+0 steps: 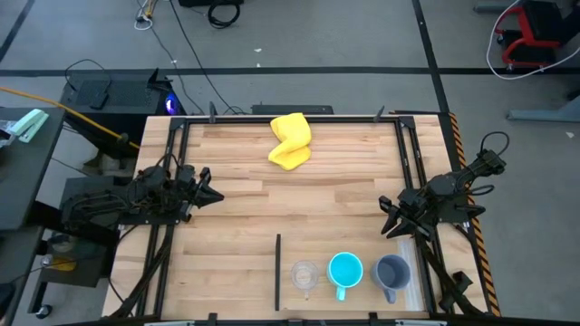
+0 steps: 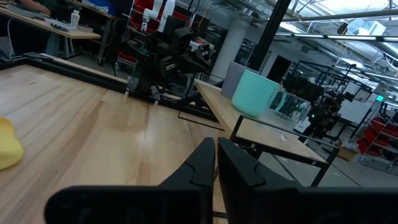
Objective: Stack small to large cups/mugs on shelf
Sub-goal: Return to Home Position
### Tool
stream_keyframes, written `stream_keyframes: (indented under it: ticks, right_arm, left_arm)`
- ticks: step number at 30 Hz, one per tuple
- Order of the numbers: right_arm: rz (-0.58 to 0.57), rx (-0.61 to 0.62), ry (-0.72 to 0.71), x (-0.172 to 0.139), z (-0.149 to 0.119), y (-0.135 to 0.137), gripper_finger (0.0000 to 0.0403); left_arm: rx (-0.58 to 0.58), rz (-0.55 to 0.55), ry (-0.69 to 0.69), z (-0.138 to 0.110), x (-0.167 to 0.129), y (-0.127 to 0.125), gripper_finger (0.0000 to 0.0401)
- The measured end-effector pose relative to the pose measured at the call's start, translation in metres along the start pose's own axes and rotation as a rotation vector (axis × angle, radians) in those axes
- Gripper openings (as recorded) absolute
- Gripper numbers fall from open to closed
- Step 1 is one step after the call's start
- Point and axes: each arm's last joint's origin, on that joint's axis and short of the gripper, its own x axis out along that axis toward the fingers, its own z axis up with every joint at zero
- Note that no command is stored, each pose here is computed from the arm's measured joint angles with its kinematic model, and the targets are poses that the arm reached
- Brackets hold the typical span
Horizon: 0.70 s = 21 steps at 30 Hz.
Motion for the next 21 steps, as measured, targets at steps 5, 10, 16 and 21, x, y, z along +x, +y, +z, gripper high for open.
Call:
stream_keyframes:
  ticks: [5, 10, 16, 21]
  right_arm:
    - [0.000, 0.000, 0.000, 0.0000, 0.0000, 0.0000, 0.0091]
    - [0.000, 0.000, 0.000, 0.0000, 0.0000, 0.0000, 0.0091]
    - [0.000, 0.000, 0.000, 0.0000, 0.0000, 0.0000, 0.0091]
    - [0.000, 0.000, 0.000, 0.0000, 0.0000, 0.0000, 0.0091]
  left_arm:
    - [0.000, 0.000, 0.000, 0.0000, 0.0000, 0.0000, 0.0029]
    - [0.000, 0.000, 0.000, 0.0000, 0.0000, 0.0000, 0.0036]
    - [0.000, 0.000, 0.000, 0.0000, 0.0000, 0.0000, 0.0031]
    - [0.000, 0.000, 0.000, 0.0000, 0.0000, 0.0000, 0.0024]
